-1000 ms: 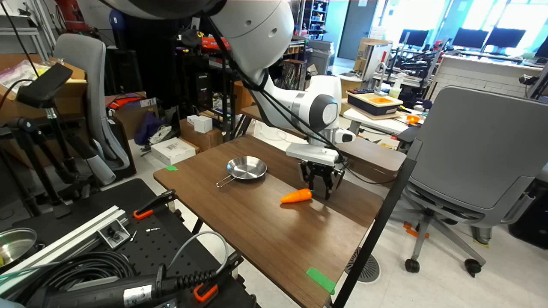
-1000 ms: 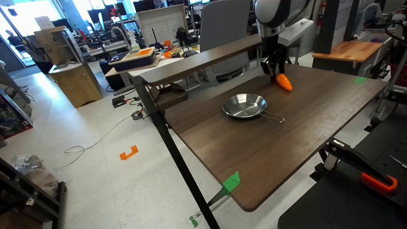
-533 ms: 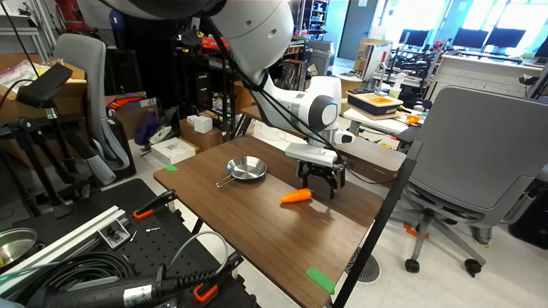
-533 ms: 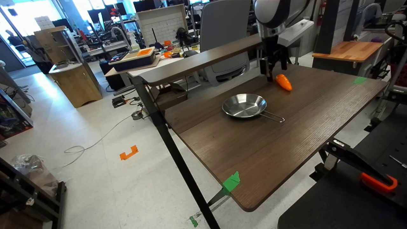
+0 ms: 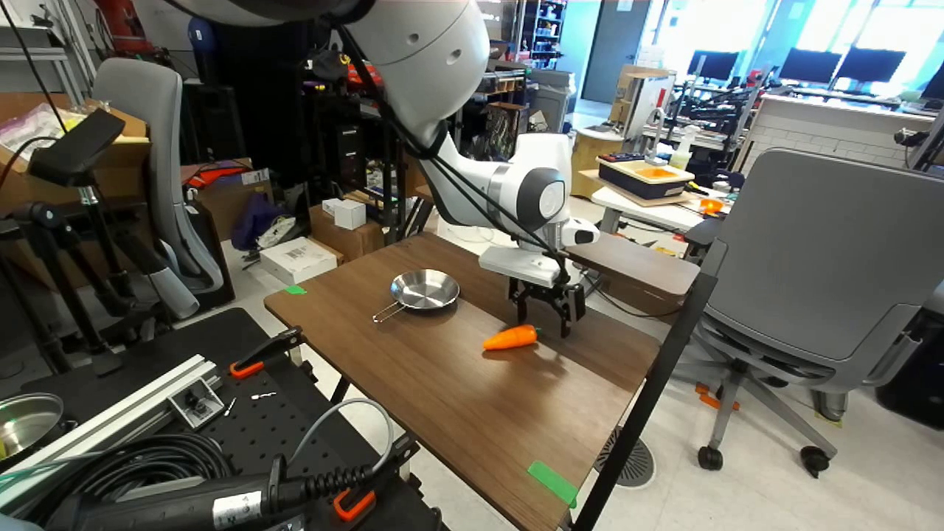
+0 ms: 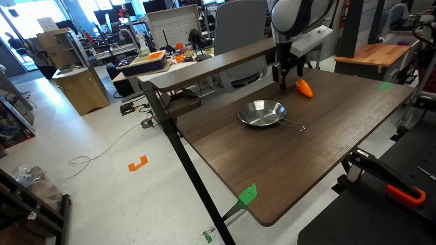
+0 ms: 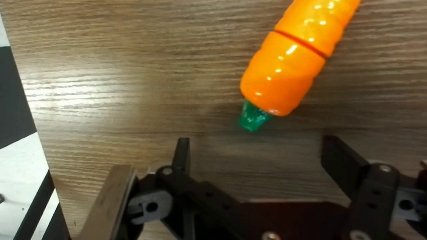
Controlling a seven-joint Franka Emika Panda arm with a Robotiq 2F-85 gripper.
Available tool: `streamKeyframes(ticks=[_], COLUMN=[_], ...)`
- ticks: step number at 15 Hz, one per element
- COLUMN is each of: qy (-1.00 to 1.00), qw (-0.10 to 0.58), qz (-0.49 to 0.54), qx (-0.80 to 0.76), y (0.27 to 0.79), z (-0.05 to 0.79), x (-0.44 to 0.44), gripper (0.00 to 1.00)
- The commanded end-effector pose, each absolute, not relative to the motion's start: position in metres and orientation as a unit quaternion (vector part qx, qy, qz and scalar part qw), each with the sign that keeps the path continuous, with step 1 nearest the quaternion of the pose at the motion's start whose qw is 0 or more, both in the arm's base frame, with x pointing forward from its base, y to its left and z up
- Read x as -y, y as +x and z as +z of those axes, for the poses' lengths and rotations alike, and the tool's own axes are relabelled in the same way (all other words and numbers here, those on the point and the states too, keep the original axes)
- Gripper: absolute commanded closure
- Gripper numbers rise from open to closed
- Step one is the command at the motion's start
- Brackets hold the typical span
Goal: Put the orange object in the pan
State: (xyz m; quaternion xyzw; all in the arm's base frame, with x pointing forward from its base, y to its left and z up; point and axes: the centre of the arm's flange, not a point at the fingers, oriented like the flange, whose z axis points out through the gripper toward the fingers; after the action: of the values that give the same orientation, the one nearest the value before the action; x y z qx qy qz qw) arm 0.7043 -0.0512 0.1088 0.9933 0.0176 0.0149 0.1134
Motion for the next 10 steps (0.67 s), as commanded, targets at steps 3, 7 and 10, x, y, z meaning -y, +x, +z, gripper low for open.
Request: streamKeyframes(ticks=[3, 7, 10], qy=[0.993, 0.992, 0.992], qw=[0.107, 0.089, 0.082], qz=[0.041, 0.044, 0.04], qx=[0.041, 0.077, 0.093], y=[0.675, 0.656, 0.643], z=[0.122, 0.137, 0.145], x=[0.044, 0.047, 0.046], gripper=[0.0, 0.0, 0.0])
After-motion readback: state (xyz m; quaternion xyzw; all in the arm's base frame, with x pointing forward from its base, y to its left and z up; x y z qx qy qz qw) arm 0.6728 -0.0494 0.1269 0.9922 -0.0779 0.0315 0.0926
